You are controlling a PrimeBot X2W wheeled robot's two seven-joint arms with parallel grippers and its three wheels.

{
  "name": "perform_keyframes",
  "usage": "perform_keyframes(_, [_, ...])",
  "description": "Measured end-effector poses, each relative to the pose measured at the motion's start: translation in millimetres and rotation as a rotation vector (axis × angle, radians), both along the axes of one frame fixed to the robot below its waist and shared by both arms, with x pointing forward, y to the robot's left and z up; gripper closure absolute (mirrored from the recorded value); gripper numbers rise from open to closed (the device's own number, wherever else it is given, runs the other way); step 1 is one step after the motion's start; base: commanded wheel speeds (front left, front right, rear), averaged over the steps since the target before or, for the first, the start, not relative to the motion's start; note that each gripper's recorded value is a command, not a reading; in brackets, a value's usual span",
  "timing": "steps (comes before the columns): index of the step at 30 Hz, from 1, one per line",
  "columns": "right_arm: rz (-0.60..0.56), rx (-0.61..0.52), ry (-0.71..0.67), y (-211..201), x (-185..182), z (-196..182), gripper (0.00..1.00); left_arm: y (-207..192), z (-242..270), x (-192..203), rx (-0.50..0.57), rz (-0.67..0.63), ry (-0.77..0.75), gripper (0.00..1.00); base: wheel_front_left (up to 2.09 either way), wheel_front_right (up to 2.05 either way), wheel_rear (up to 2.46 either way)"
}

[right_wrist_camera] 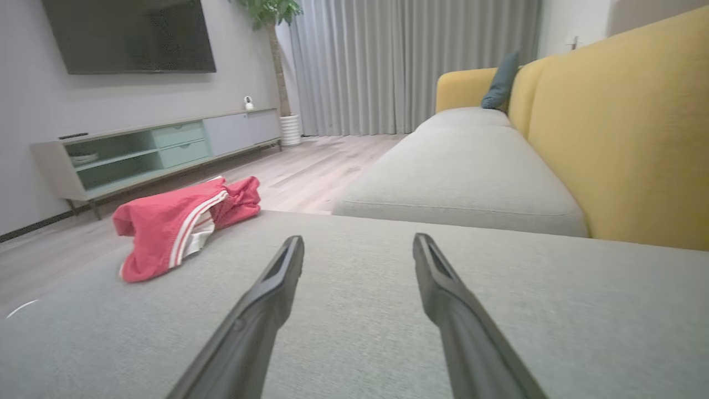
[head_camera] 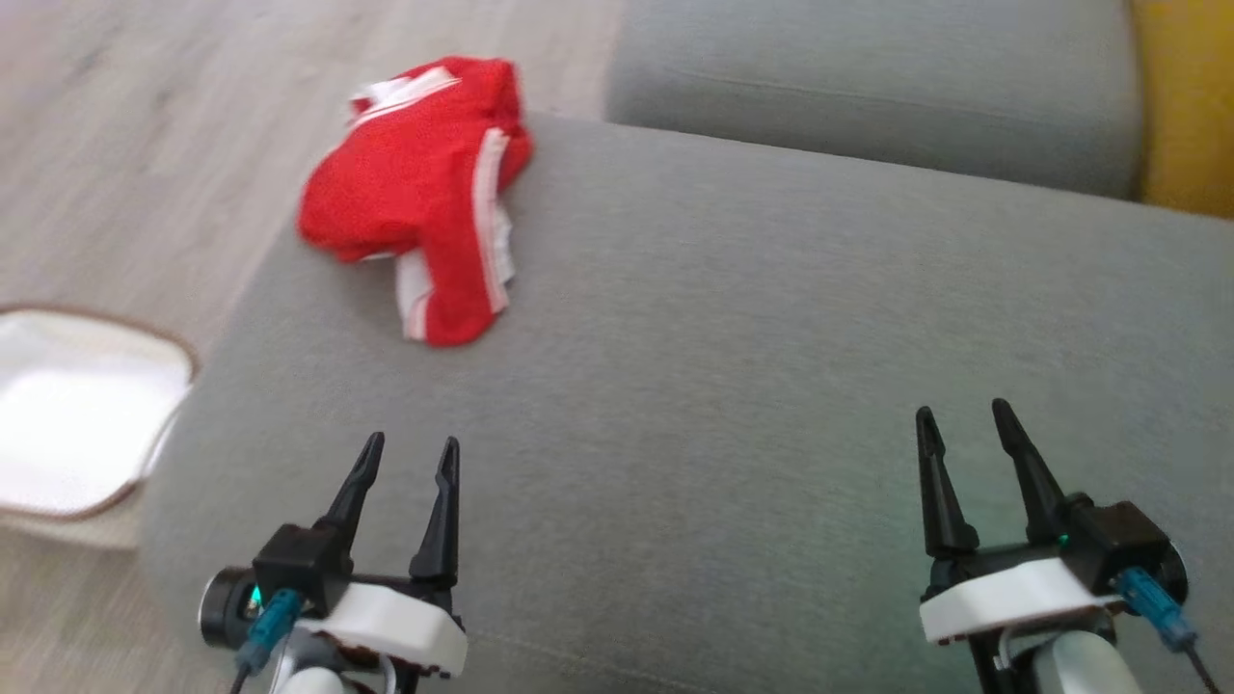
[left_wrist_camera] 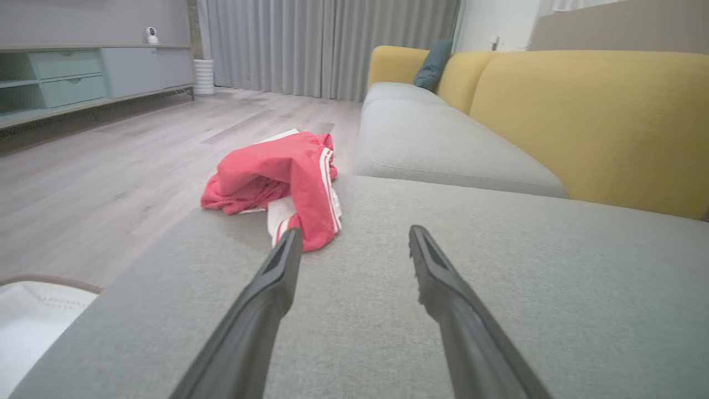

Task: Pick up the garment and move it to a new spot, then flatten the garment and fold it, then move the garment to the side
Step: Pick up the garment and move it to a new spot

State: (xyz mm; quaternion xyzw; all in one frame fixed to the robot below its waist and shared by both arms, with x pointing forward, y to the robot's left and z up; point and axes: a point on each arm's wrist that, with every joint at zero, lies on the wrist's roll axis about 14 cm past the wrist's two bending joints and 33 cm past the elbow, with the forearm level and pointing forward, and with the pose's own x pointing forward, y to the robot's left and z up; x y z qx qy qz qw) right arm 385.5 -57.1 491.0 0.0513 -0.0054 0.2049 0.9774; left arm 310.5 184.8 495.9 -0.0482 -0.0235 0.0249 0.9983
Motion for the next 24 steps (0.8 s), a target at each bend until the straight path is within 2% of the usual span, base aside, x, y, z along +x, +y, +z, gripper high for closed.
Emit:
perform_keyframes(13, [0.223,0.009,0.006,77.9,1.4,-0.5,0.0,53.2,-0.4,-43.7,0.003,0.206,0.002,0.0,0.0,0.0,0.0])
perform_keyframes(24, [0.212,0.008,0.025,73.4,2.4,-7.9,0.0,55.2,-1.1,-38.0,0.011,0.209,0.011,0.0,0.0,0.0,0.0])
